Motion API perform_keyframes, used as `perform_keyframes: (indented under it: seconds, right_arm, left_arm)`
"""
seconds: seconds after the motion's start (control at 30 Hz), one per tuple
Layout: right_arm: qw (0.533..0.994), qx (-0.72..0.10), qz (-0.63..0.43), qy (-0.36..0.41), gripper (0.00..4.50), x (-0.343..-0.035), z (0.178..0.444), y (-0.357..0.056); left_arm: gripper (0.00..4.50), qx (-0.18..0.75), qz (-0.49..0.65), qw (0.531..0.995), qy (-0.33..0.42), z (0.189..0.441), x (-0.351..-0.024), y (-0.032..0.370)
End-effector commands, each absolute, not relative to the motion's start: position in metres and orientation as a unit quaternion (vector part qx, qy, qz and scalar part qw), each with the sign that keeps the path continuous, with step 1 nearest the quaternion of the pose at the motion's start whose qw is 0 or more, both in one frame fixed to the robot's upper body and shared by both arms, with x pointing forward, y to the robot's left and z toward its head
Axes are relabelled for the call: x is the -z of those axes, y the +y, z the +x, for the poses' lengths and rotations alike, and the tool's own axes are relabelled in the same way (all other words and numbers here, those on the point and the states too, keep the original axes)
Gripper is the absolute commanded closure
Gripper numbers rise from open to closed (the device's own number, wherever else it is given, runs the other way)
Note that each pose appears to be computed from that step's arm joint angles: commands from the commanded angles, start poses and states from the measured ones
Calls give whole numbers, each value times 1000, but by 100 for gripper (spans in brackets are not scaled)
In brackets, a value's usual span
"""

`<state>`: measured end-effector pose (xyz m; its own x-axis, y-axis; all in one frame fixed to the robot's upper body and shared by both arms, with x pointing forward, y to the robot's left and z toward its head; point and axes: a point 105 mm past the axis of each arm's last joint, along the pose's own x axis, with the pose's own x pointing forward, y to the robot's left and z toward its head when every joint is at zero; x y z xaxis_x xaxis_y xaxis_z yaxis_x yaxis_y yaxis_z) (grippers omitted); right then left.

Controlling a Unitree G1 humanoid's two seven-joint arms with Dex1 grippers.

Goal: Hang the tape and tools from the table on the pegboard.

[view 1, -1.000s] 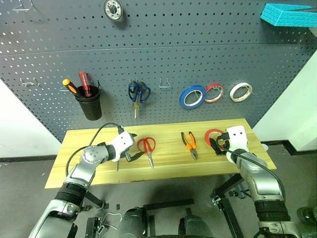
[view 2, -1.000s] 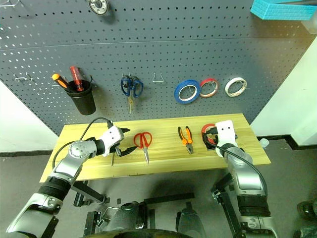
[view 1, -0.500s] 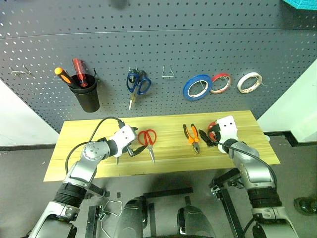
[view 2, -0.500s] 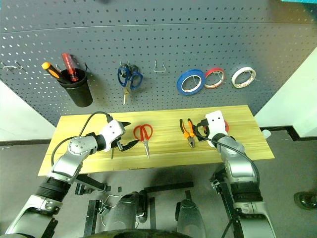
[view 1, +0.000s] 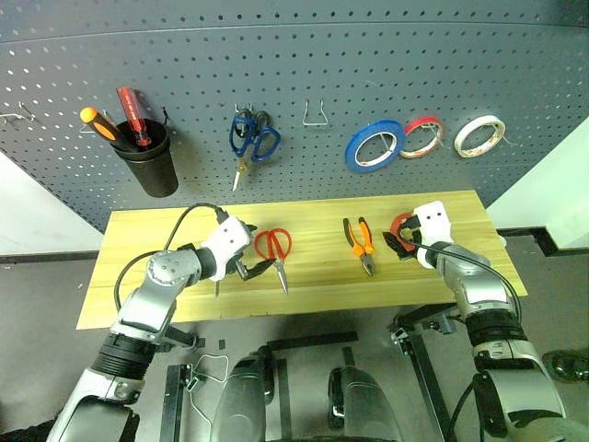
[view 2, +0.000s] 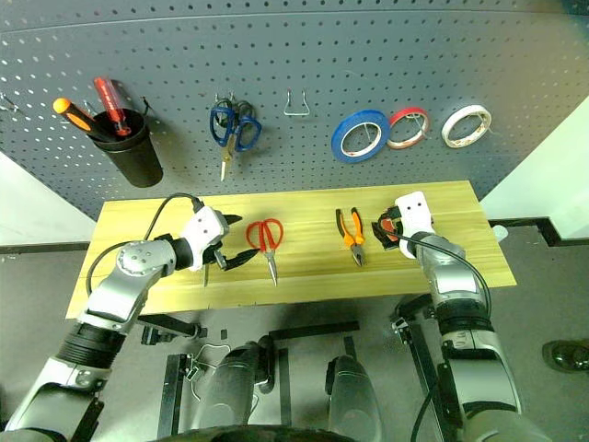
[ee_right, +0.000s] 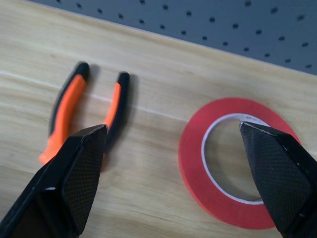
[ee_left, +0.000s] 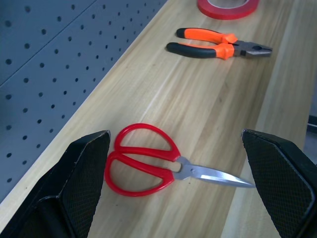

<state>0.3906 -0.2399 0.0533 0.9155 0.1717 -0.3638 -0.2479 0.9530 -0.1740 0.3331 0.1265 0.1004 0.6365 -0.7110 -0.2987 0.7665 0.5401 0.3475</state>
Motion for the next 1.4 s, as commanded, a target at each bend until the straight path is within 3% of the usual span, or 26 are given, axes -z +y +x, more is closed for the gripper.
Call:
perform_keyframes:
  seconds: [0.03, 0.47, 1.4]
  right_arm:
    - [974, -104, -115, 162, 0, -60, 395, -244]
    - [972, -107, -114, 176, 0, -48, 397, -243]
    - [966, -90, -133, 202, 0, -60, 417, -270]
  left_arm:
    - [8, 427, 231, 873, 35, 332, -119, 122]
    - [8, 443, 211, 869, 61, 305, -110, 116]
    - [8, 433, 209, 874, 71, 288, -120, 121]
